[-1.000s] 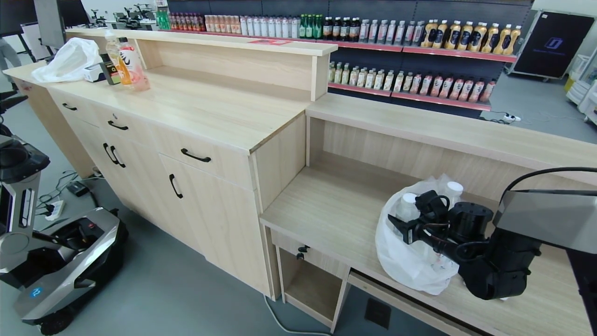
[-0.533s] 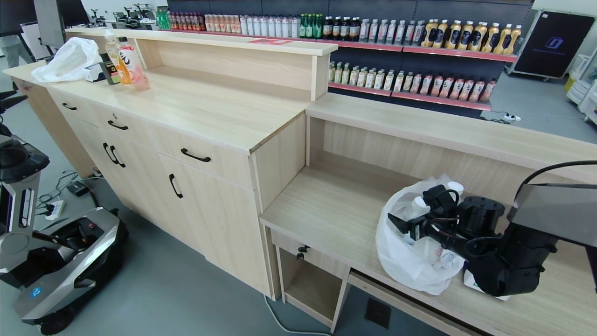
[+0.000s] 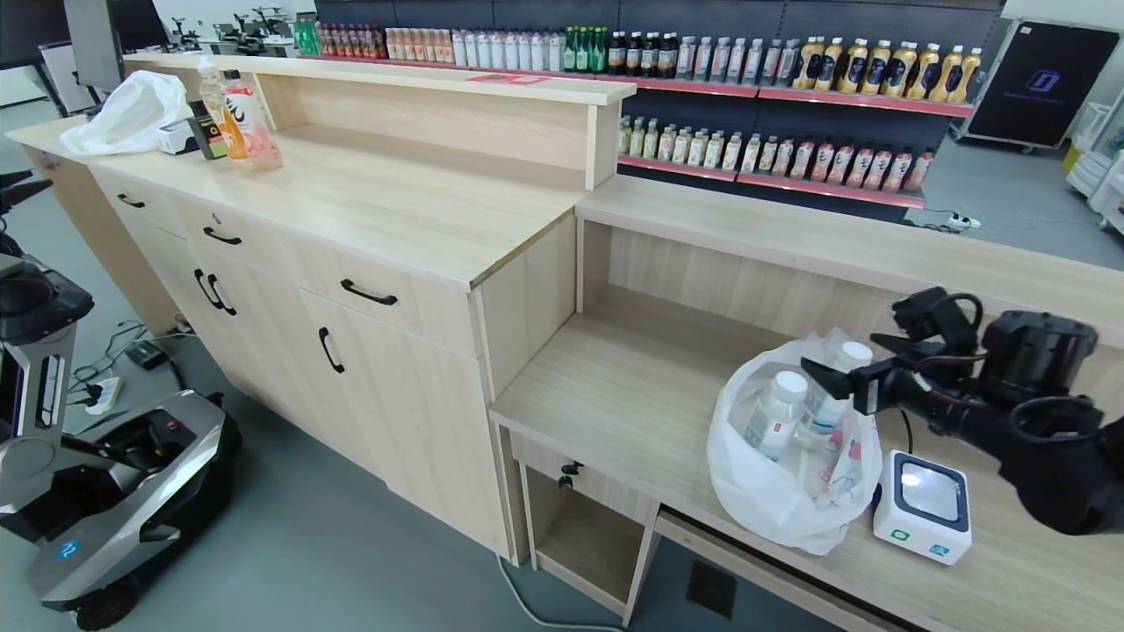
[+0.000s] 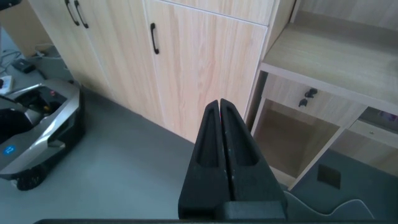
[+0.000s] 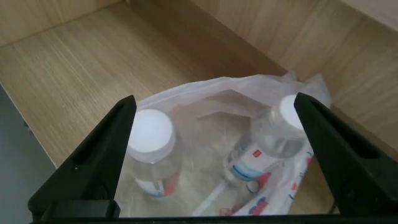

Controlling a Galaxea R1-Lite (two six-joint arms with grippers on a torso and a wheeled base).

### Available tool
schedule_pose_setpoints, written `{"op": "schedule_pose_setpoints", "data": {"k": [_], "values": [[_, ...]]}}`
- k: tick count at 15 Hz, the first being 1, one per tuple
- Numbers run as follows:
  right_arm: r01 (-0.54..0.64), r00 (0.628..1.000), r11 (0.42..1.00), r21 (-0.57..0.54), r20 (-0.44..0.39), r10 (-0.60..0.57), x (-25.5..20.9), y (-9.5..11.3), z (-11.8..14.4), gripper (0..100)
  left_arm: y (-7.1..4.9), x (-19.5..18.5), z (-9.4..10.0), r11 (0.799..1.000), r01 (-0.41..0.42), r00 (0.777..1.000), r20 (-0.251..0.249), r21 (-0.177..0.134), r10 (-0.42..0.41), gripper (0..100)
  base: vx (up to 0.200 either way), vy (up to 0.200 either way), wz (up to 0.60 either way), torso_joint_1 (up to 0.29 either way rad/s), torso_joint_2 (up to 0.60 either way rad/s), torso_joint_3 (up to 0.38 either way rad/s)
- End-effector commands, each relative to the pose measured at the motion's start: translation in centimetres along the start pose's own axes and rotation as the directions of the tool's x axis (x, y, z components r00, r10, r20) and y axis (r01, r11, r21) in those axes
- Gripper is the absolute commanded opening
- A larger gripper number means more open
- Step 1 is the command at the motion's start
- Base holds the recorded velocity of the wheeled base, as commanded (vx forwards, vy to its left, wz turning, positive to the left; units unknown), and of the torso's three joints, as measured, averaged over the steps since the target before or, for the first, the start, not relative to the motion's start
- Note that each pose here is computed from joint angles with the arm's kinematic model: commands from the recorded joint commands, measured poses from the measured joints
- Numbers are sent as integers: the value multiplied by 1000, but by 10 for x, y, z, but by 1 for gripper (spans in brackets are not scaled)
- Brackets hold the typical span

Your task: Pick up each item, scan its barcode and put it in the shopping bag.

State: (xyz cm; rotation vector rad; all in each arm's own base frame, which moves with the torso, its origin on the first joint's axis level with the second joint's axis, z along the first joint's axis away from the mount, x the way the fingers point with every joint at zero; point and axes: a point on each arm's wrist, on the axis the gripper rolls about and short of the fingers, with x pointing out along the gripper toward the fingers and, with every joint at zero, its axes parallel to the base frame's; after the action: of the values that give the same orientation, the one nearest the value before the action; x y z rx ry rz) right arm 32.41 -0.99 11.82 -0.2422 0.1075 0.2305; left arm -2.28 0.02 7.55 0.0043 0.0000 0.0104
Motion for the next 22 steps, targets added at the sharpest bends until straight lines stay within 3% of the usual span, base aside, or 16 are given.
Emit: {"op": "schedule_pose_setpoints", "data": {"k": [1,5,7,10,12,13,15,16,17,19,22], "values": [[115,992,993,-16,52,-114,-49,-27,38,100,0,0,0,1000,0,1000,0,0,0,0,0,0,0,0,0,0],[275,961,960,-48,9,-275,-72,-46,43,100,0,0,0,1000,0,1000,0,0,0,0,0,0,-450,1,-1,2],[395,915,918,-42,-67,-397,-77,-65,30,100,0,0,0,1000,0,1000,0,0,0,0,0,0,-600,-5,2,0],[619,750,782,-68,-244,-615,-88,-97,1,100,0,0,0,1000,0,1000,0,0,0,0,0,0,-600,7,1,4],[690,646,719,-89,-371,-667,-104,-123,-27,100,0,0,0,1000,0,1000,0,0,0,0,0,0,0,-65,116,57],[681,613,720,-132,-435,-659,-112,-136,-43,100,0,0,0,1000,0,1000,0,0,0,0,0,0,0,-80,154,61],[604,637,775,-186,-471,-610,-119,-152,-64,100,0,0,0,1000,0,1000,0,0,0,0,0,0,0,-9,38,16],[475,701,843,-253,-469,-537,-126,-170,-83,100,0,0,0,1000,0,1000,0,0,0,0,0,0,0,0,0,0],[413,717,857,-307,-471,-514,-131,-181,-93,100,0,0,0,1000,0,1000,0,0,0,0,0,0,0,0,0,0],[316,715,851,-420,-484,-505,-144,-205,-111,100,0,0,0,1000,0,1000,0,0,0,0,0,0,0,0,0,0],[278,727,871,-405,-504,-467,-158,-216,-133,100,0,0,0,1000,0,1000,0,0,0,0,0,0,0,0,0,0]]}}
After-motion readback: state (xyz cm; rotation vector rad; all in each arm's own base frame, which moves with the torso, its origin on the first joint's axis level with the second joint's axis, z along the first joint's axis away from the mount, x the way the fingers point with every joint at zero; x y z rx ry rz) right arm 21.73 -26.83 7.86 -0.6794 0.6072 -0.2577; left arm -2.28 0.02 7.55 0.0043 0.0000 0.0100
